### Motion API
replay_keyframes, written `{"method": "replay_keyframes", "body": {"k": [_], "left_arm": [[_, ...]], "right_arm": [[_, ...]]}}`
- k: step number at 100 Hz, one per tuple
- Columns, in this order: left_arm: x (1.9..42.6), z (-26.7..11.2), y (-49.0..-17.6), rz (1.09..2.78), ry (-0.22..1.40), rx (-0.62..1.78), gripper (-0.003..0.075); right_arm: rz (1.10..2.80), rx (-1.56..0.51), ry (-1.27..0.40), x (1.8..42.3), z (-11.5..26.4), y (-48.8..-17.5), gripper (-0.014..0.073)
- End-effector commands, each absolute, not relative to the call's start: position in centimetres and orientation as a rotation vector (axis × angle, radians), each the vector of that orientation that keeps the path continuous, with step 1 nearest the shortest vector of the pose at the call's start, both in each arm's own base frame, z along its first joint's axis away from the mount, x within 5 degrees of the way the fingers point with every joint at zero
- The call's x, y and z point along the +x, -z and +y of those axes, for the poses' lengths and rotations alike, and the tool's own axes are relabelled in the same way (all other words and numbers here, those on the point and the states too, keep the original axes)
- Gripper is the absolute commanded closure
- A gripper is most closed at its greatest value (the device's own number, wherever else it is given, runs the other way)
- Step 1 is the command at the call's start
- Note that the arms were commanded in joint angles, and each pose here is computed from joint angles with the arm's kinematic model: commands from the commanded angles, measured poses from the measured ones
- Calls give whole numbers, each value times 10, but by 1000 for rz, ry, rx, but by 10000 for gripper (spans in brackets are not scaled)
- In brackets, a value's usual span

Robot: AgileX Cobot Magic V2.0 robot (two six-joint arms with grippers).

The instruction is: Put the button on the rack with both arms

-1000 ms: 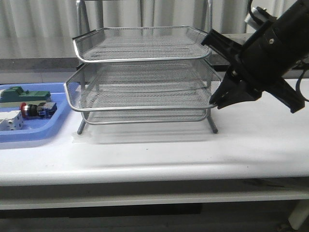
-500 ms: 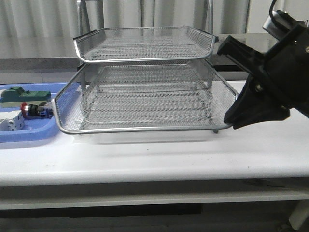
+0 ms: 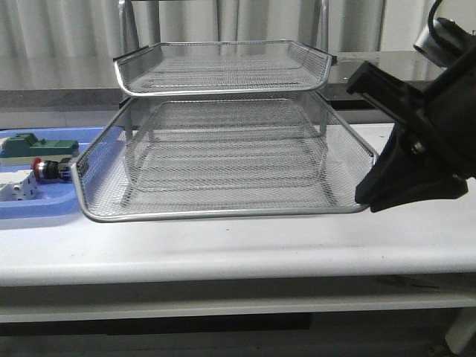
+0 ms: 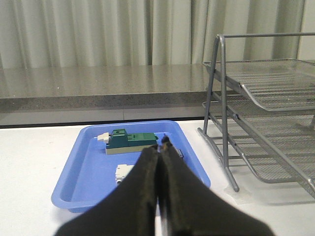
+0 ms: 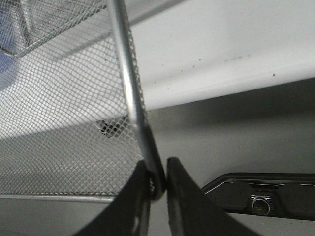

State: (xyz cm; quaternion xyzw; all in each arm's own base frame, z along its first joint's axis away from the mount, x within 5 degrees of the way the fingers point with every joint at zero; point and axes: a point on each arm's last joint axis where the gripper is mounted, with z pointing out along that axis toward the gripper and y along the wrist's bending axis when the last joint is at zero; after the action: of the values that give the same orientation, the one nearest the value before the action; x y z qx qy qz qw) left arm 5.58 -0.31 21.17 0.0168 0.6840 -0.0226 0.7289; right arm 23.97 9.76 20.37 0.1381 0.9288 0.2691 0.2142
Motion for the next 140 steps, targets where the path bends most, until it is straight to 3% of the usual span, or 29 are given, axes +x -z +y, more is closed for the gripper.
{"method": "replay_keyframes", "body": {"k": [1,11,22,56,78,108,140], "left_arm": [[55,-3,-203,1443,67,31,741],[55,-3,-203,1443,67,31,741],[55,-3,-203,1443,67,31,741],[55,-3,-203,1443,67,31,741],[55,-3,-203,1443,67,31,741],[55,-3,-203,1443,67,31,741],[55,-3,-203,1443,67,31,741]], "right_arm": [[2533,321,-717,241,93,-213,414],[2529,285,-716,239,93,-216,248],[2486,228,-714,235,92,-226,155],[2360,-38,-680,203,85,-270,158],[2346,-161,-563,180,73,-287,160],[2336,-168,-217,151,38,-321,160],[2238,-97,-74,100,14,-350,160]]}}
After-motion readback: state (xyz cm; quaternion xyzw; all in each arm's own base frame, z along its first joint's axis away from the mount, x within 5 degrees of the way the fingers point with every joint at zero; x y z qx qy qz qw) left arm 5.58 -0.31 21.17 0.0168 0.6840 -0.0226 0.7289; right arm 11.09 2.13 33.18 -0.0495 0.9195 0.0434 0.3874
